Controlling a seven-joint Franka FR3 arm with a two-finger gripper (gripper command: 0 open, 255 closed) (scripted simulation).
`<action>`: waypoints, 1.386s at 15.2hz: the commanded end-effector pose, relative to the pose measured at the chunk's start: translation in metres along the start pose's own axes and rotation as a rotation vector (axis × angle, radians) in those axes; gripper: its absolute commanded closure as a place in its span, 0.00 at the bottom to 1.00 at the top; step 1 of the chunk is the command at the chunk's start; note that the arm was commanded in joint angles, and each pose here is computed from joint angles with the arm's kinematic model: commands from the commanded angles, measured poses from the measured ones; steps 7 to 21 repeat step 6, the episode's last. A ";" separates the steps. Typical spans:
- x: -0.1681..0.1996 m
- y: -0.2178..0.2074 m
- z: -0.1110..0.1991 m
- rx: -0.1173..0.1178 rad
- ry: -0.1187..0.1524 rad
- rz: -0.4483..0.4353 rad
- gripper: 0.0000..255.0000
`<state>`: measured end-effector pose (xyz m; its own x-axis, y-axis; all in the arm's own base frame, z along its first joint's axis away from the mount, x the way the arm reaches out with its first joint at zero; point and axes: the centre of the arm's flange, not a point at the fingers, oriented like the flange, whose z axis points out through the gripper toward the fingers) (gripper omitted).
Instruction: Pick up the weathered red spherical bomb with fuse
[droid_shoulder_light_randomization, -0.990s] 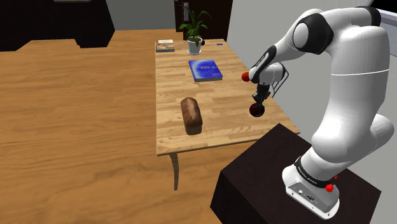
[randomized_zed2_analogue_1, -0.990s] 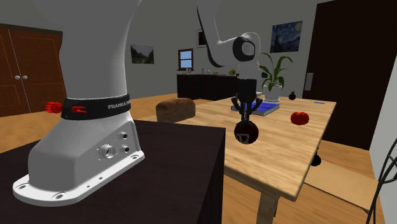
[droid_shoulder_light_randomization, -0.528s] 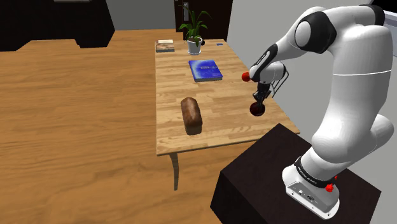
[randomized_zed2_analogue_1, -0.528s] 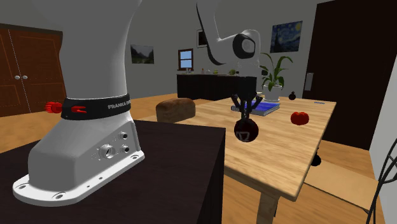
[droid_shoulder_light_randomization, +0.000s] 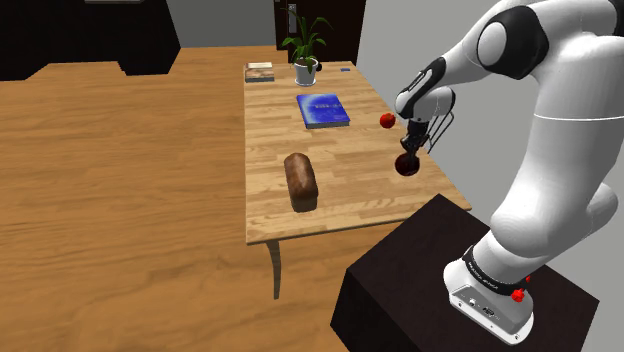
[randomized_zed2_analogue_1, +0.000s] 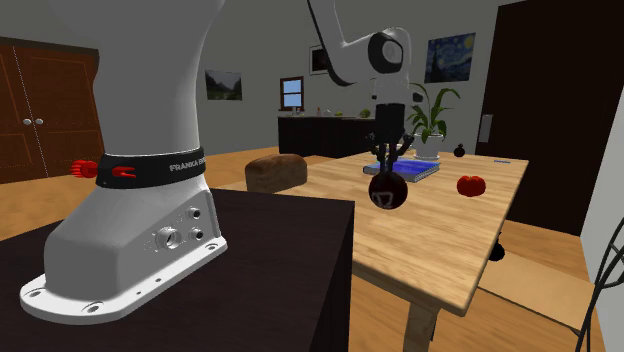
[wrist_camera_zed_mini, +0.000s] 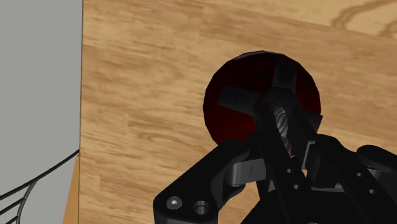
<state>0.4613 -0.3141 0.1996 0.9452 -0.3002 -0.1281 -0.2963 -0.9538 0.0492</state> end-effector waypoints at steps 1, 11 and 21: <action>-0.002 0.001 -0.010 0.000 0.000 0.000 1.00; -0.004 0.002 -0.027 0.000 0.000 0.000 1.00; -0.004 0.002 -0.027 0.000 0.000 0.000 1.00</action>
